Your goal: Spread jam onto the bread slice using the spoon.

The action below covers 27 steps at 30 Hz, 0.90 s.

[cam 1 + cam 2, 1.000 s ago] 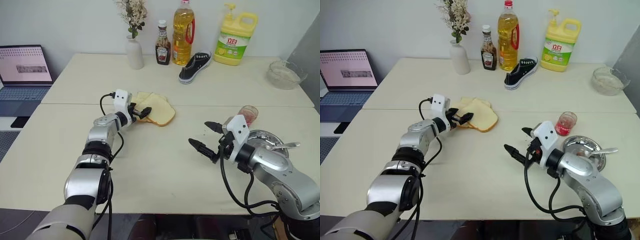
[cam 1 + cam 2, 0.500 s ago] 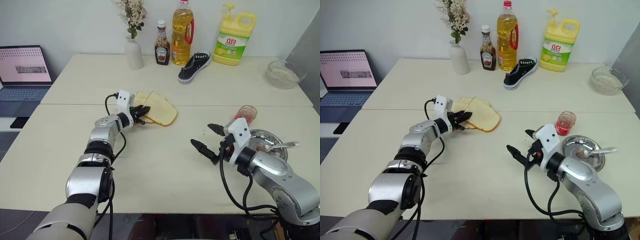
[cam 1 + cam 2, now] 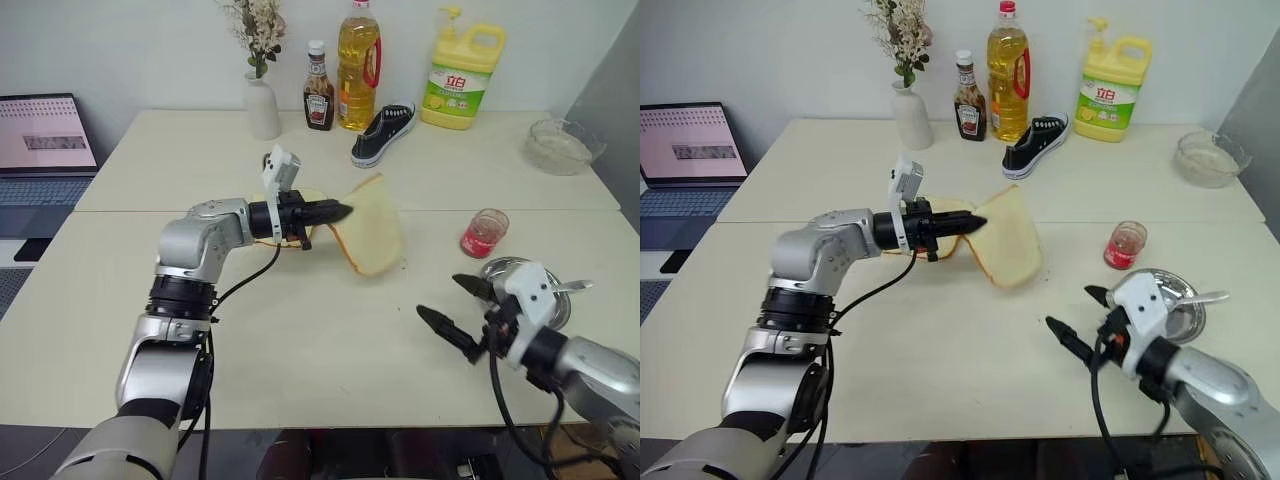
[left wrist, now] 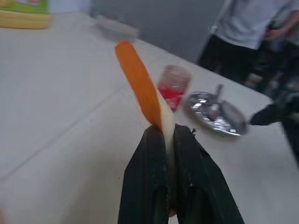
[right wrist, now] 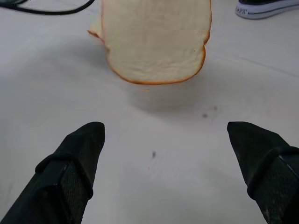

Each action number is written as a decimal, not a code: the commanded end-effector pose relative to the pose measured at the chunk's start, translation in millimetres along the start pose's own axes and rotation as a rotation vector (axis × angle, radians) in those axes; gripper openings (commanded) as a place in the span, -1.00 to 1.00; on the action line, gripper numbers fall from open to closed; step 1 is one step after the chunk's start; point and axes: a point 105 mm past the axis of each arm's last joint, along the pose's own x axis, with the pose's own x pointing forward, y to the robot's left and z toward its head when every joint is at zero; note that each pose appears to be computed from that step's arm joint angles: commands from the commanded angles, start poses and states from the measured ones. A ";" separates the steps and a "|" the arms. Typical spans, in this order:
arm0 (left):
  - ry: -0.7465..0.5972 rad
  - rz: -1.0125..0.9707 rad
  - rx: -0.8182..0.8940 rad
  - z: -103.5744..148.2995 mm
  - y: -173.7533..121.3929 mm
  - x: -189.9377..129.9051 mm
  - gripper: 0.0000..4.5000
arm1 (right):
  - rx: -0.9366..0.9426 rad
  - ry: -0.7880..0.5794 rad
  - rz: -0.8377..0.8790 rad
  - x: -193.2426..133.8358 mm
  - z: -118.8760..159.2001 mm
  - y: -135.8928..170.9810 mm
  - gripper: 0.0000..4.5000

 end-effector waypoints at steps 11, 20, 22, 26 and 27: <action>0.365 0.103 0.369 -106.4 33.3 11.7 -0.99 | 0.027 0.015 0.023 -16.0 -3.9 22.8 1.00; 0.225 0.156 0.462 -81.9 49.0 46.2 -0.99 | 0.011 0.015 0.009 -13.2 -2.4 16.4 1.00; 0.225 0.112 0.449 -85.1 44.0 47.5 -0.99 | 0.009 0.015 0.008 -12.7 -2.1 16.0 1.00; 0.295 -0.043 0.431 -104.3 23.5 39.8 -0.99 | 0.014 0.012 0.004 -12.7 -1.5 16.0 1.00; 0.312 -0.074 0.426 -107.7 19.5 36.9 -0.99 | 0.014 0.011 0.004 -12.6 -1.4 16.1 1.00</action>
